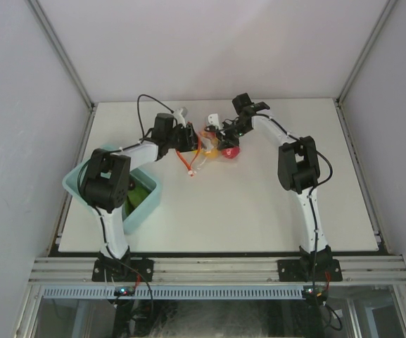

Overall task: Open the zip-top bag and remove the fake food
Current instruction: Pick up the fake fruit from the zipper food storage bag.

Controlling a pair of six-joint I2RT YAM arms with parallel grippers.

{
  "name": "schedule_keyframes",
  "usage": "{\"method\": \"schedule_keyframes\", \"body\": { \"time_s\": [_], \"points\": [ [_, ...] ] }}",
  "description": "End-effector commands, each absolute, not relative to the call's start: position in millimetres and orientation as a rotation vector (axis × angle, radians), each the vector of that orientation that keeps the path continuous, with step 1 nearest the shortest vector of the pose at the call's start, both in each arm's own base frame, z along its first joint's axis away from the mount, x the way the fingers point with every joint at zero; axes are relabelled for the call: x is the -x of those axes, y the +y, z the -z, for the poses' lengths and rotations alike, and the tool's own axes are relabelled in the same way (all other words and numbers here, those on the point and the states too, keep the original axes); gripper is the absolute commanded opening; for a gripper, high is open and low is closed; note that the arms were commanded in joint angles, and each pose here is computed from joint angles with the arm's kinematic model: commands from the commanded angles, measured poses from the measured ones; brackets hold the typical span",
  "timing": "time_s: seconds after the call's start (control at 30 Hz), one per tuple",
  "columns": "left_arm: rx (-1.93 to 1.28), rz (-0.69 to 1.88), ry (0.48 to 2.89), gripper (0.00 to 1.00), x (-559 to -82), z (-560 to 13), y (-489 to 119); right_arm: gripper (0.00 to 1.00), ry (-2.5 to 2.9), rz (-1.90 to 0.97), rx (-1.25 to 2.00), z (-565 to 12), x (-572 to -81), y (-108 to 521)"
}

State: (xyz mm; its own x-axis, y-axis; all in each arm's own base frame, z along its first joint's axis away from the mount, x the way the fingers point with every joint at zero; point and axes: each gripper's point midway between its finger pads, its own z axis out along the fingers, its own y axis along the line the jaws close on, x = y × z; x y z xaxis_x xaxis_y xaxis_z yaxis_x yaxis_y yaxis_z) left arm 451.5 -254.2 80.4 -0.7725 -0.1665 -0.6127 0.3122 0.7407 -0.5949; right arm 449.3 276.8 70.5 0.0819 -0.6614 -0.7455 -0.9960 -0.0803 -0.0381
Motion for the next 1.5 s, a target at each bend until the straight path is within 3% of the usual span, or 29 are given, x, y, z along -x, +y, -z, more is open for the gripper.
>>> {"method": "schedule_keyframes", "body": {
  "time_s": [0.0,0.27,0.5,0.77,1.1,1.3,1.47],
  "points": [
    [-0.208,0.984,2.164,0.48,-462,-114,-275,0.00,1.666,-0.783,1.788,-72,-451,272],
    [-0.254,1.058,2.173,0.51,-455,-111,-290,0.00,1.659,-0.790,1.783,-73,-451,272],
    [-0.252,0.967,2.225,0.53,-457,-100,-285,0.00,1.661,-0.791,1.779,-73,-451,272],
    [-0.255,0.982,2.211,0.38,-459,-104,-288,0.00,1.666,-0.791,1.766,-74,-453,272],
    [-0.342,1.044,2.219,0.52,-446,-102,-296,0.02,1.659,-0.807,1.780,-71,-449,276],
    [-0.427,1.140,2.215,0.41,-423,-112,-301,0.06,1.683,-0.788,1.766,-70,-453,274],
    [-0.473,1.249,2.181,0.40,-407,-120,-307,0.14,1.684,-0.785,1.757,-72,-454,275]
  ]
}}
